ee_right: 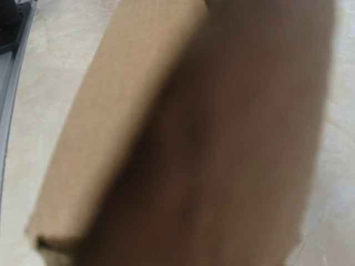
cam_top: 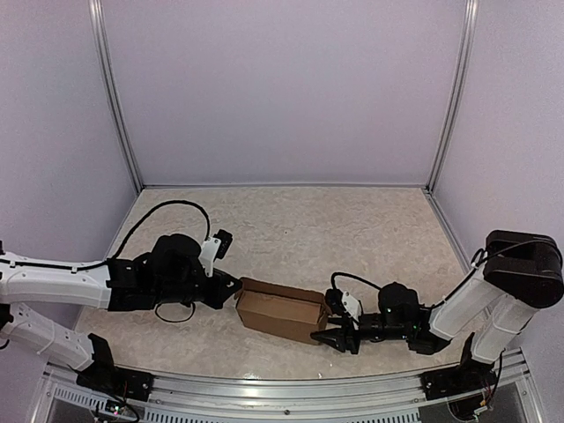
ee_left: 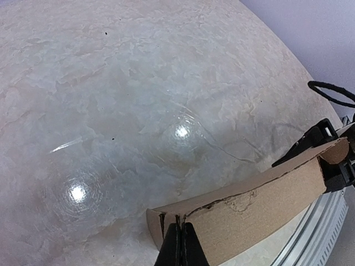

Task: Fold the paper box

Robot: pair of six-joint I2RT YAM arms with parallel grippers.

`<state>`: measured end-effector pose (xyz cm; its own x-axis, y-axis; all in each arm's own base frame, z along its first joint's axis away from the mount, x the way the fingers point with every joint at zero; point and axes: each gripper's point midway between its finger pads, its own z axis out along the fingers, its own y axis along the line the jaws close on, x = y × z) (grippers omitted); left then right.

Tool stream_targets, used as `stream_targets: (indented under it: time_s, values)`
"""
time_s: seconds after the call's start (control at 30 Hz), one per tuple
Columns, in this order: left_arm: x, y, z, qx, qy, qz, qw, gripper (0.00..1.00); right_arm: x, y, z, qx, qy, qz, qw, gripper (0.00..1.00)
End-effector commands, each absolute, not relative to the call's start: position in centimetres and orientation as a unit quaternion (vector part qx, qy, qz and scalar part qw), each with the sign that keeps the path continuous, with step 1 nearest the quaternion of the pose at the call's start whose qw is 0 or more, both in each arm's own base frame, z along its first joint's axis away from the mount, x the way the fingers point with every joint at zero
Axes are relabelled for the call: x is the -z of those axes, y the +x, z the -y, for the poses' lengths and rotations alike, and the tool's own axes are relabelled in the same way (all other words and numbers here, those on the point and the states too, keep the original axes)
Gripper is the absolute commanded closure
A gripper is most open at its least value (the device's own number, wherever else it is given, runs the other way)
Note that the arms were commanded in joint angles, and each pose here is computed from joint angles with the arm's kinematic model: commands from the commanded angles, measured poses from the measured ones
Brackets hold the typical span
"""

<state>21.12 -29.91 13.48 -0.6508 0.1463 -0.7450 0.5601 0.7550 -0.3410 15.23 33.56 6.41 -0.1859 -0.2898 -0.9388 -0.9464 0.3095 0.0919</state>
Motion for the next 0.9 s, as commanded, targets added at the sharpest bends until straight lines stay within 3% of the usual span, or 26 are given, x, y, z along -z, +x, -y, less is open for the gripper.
stream_targets:
  time_s: [0.0, 0.3, 0.4, 0.5, 0.87]
  values:
    - [-12.6, 20.1, 30.5, 0.303, 0.209, -0.866, 0.338, 1.00, -6.3, 17.8, -32.9, -0.322, -0.413, -0.702, 0.482, 0.66]
    - [-11.1, 21.2, 28.7, 0.243, 0.182, -0.891, 0.338, 1.00, -5.6, 18.6, -33.2, -0.306, -0.399, -0.705, 0.500, 0.66]
    - [-10.5, 21.8, 27.8, 0.224, 0.165, -0.900, 0.336, 0.90, -5.3, 18.6, -33.5, -0.307, -0.400, -0.704, 0.499, 0.66]
    - [-10.0, 22.0, 27.2, 0.215, 0.159, -0.905, 0.331, 0.87, -5.2, 18.5, -33.7, -0.307, -0.403, -0.704, 0.498, 0.66]
    - [-10.6, 22.7, 27.2, 0.215, 0.162, -0.901, 0.339, 0.85, -5.1, 18.6, -34.0, -0.298, -0.407, -0.703, 0.501, 0.66]
